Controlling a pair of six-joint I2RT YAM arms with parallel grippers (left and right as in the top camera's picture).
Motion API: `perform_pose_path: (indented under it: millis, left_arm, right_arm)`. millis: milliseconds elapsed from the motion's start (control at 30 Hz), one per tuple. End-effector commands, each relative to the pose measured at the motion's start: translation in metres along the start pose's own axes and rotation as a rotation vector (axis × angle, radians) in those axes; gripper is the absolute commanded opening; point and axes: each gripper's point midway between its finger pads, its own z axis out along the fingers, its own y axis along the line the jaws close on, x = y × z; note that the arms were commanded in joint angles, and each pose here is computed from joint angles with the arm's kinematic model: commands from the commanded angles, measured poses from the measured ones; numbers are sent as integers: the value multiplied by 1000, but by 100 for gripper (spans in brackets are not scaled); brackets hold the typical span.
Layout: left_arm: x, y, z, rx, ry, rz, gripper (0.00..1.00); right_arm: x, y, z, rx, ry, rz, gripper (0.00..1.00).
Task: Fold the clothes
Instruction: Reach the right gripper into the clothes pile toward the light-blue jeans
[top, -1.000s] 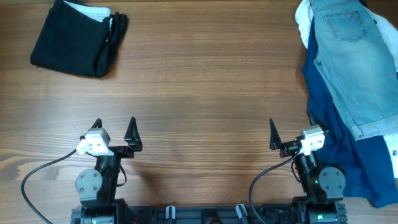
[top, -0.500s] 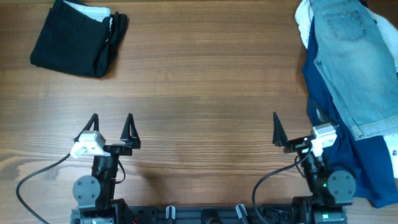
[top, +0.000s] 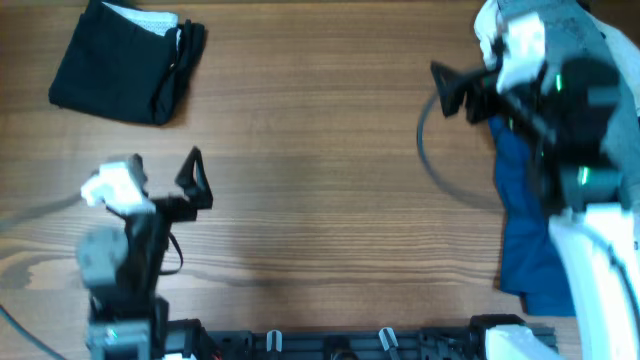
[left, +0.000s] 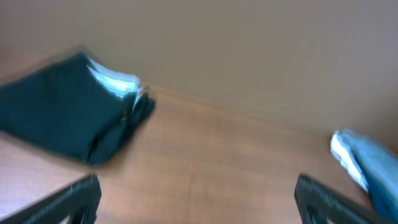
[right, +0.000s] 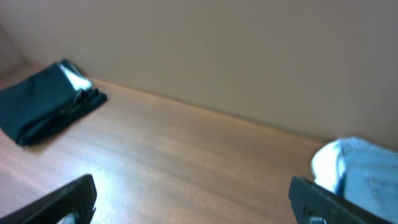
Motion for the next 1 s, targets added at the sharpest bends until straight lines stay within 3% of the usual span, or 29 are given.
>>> perform_pose_path:
  millis: [0,100,233,333,467,633,800,867,967]
  left_arm:
    - [-13,-2,27,-41,198,-14,100]
    - [5,0,54,-67,499,-24,100]
    - [30,13,85,-118,682,-64,100]
    - [63,22,104,-127,786,-101,100]
    - [82,27,114,-130,841,-119,100]
    - [82,28,119,-126,829,-116,100]
    - [83,26,118,-113,836,-123,100]
    - [83,26,118,-114,835,-123,100]
    - [83,25,118,-113,837,-123,100]
  right_arm:
    - [-10,-6,35,-59,90,6,100]
    - [-4,-15,67,-75,107,30,100]
    - [-6,-51,83,40,67,68,100]
    - [5,-139,74,272,42,157,97]
    - [38,-228,44,433,53,249,97]
    - [138,-316,27,570,180,455,95]
    - [228,-348,40,657,300,623,89]
    - [254,-352,46,693,327,683,83]
    - [274,-357,55,719,320,761,81]
